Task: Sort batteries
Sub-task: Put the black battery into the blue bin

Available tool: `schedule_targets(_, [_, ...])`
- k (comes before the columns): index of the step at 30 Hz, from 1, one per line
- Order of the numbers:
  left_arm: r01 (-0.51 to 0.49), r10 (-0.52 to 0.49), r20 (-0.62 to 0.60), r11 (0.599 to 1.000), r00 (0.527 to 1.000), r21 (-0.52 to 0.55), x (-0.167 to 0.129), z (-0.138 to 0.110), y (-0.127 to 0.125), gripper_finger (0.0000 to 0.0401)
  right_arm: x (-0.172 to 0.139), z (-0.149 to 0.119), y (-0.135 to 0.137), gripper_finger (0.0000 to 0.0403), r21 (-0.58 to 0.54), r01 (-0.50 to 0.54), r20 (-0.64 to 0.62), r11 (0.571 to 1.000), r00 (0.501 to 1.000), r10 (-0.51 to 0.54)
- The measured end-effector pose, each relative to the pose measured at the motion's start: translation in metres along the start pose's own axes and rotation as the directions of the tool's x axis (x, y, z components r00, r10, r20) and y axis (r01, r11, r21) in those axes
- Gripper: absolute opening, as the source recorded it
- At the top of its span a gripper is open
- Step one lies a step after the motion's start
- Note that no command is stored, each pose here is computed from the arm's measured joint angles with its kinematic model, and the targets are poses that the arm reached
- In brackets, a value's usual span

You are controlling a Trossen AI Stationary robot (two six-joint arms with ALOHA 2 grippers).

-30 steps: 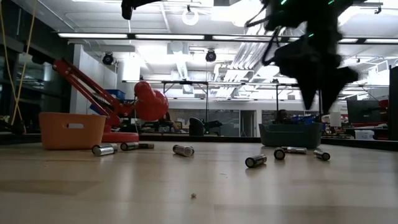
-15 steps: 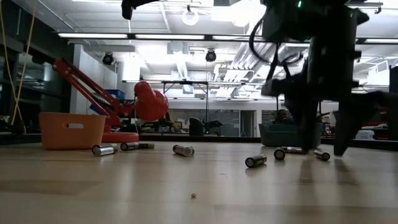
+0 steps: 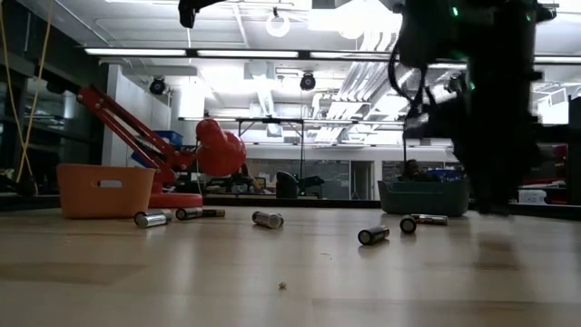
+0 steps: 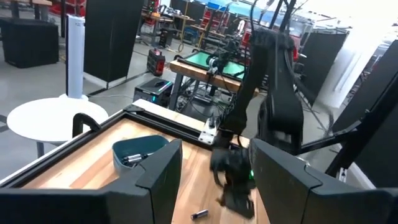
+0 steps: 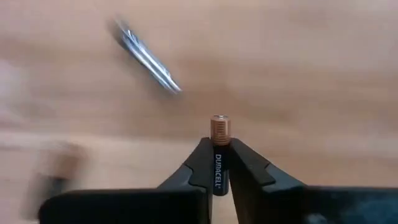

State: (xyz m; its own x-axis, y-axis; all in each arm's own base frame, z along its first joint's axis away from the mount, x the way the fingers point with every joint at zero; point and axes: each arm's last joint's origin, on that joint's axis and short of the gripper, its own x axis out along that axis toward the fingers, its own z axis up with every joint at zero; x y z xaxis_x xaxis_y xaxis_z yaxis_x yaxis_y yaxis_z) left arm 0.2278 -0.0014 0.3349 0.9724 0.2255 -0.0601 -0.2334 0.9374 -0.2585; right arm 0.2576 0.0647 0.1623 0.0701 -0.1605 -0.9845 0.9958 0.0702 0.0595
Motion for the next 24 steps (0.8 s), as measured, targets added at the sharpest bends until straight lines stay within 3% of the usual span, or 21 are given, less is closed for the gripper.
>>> schedule_targets(5, [-0.003, 0.003, 0.001, 1.000, 1.000, 0.011, 0.000, 0.000, 0.001, 0.0179, -0.038, 0.042, -0.022, 0.0007, 0.068, -0.050, 0.205, 0.996, 0.978, 0.035])
schedule_targets(12, [-0.014, 0.014, 0.004, 1.000, 1.000, -0.009, 0.001, 0.001, 0.003, 0.0179, -0.062, 0.114, -0.046, 0.0032, 0.170, -0.088, 0.434, 0.982, 0.901, 0.005])
schedule_targets(18, [-0.014, 0.014, 0.004, 1.000, 1.000, -0.019, 0.001, 0.001, 0.003, 0.0179, -0.061, 0.151, -0.043, 0.0084, 0.044, -0.114, 0.431, 0.993, 0.898, 0.084])
schedule_targets(24, [-0.018, 0.018, -0.008, 0.999, 1.000, -0.031, 0.001, 0.000, 0.003, 0.0179, -0.060, 0.152, -0.045, 0.0165, -0.009, -0.105, 0.364, 0.994, 0.926, 0.101])
